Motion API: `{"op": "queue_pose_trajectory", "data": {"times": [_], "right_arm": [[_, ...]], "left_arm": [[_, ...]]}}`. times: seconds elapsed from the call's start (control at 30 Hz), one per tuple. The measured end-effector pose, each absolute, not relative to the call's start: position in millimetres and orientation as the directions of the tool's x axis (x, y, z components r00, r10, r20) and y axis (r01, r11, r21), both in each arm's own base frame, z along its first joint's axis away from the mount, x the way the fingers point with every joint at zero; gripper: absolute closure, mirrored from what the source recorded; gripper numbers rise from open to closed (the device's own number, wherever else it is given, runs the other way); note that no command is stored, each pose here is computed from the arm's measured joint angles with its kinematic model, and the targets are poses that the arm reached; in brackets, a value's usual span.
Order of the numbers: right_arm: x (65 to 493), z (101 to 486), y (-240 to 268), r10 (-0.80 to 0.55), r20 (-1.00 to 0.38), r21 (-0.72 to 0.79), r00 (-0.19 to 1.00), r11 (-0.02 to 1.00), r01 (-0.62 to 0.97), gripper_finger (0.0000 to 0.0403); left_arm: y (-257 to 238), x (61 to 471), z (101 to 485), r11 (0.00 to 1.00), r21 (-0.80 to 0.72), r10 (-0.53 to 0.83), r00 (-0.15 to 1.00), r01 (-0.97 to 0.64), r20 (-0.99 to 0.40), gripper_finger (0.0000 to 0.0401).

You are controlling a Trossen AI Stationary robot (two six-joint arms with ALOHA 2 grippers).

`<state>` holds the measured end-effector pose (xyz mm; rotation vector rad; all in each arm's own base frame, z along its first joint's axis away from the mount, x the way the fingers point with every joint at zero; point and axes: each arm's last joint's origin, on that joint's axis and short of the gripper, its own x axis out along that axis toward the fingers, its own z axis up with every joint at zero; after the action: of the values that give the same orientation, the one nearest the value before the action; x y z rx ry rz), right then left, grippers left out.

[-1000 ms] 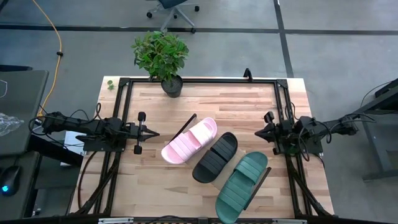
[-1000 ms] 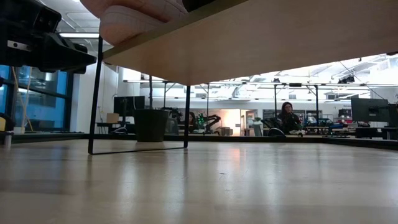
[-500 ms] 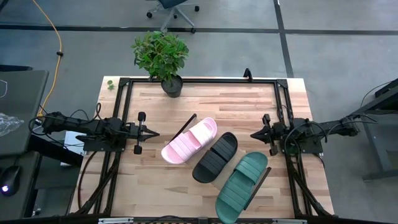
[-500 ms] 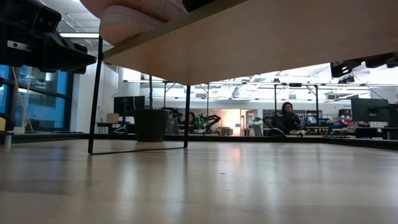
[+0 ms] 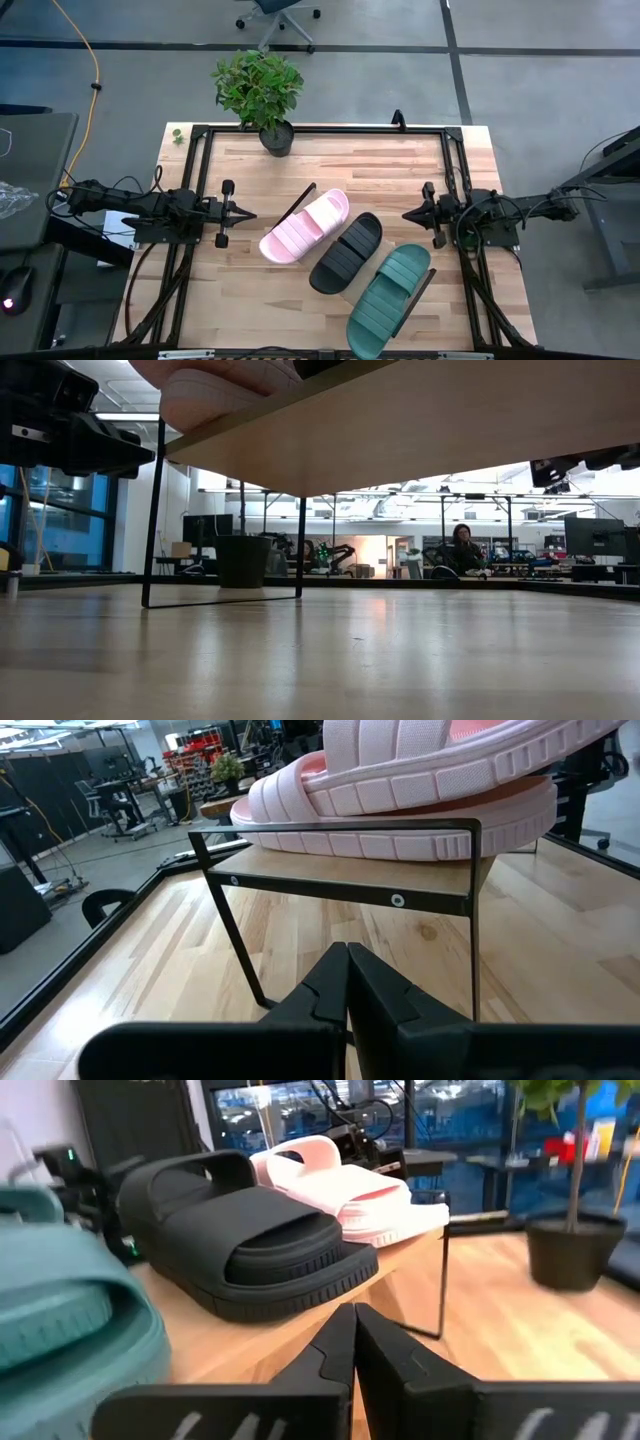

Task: Pick and place slides into the shelf
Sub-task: Return to Home Position

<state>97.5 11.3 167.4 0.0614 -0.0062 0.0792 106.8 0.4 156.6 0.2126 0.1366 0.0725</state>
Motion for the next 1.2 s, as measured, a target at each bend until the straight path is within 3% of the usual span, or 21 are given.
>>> {"op": "queue_pose_trajectory", "data": {"times": [0.3, 1.2], "right_arm": [[97.5, 167.4, 11.3, 0.079, 0.008, 0.261, 0.997, 0.962, -0.078, 0.0403], [97.5, 167.3, 11.3, 0.079, 0.008, 0.259, 0.997, 0.963, -0.078, 0.0403]], "left_arm": [[0.4, 106.8, 156.6, 0.975, 0.215, 0.086, 0.988, -0.057, -0.127, 0.04], [0.4, 106.8, 156.6, 0.975, 0.215, 0.086, 0.988, -0.057, -0.128, 0.04]]}}
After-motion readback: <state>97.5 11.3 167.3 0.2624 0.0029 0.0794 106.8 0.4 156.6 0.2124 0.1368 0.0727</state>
